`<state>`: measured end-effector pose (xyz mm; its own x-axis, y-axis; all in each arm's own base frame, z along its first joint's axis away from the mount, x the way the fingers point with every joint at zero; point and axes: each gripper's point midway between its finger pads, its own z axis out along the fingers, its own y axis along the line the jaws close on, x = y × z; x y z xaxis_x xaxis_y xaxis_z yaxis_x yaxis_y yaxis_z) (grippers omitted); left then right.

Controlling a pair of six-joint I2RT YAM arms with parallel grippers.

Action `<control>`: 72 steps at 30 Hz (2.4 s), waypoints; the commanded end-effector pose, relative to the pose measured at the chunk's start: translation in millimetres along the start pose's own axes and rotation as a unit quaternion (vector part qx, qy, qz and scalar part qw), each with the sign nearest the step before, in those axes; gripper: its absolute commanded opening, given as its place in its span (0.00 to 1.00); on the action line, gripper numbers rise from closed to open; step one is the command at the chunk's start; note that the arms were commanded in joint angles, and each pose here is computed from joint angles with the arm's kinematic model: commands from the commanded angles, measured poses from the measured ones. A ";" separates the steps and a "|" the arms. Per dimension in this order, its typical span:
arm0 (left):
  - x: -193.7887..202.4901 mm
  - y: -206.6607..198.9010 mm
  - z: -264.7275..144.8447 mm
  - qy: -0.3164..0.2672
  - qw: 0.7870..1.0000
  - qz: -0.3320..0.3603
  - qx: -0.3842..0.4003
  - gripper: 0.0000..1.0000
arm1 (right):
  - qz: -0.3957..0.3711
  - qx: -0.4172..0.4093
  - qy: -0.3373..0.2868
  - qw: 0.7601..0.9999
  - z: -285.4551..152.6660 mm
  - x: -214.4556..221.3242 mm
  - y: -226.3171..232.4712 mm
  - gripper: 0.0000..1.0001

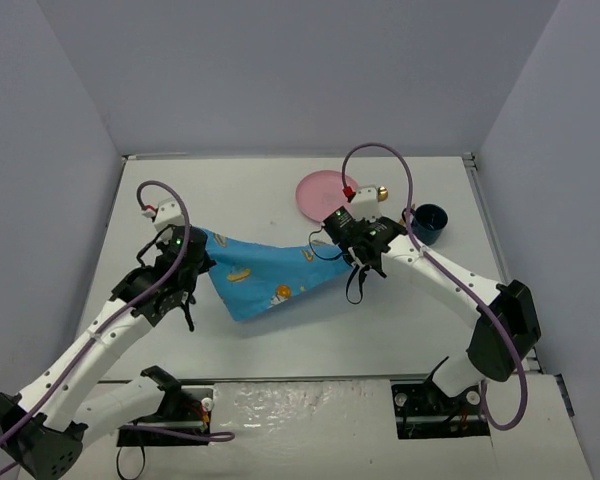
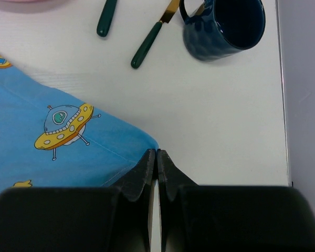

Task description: Set the dinner table for one person

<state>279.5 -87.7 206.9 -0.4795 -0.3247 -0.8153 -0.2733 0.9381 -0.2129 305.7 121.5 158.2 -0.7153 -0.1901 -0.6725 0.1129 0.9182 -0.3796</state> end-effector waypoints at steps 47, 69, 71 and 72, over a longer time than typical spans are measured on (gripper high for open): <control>117.1 -100.0 77.1 0.281 0.957 -0.026 0.069 0.00 | -0.019 -0.273 0.073 0.959 9.1 71.2 213.1 0.00; 119.8 -66.3 82.4 0.285 0.958 0.030 -0.016 0.00 | 0.002 -0.136 0.042 0.990 35.8 64.2 130.4 0.00; 116.9 -61.1 80.4 0.282 0.959 0.035 -0.026 0.00 | -0.002 -0.125 0.043 0.991 41.6 65.6 128.8 0.00; 115.3 -57.7 79.6 0.279 0.959 0.039 -0.033 0.00 | -0.006 -0.117 0.043 0.992 45.6 66.2 127.8 0.00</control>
<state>295.7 -180.9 47.3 -0.9016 -0.2843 -0.3260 -0.2553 0.9582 -0.1294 293.4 232.6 30.1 -0.7927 -0.1778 -0.5832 -0.1168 0.9831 -0.1411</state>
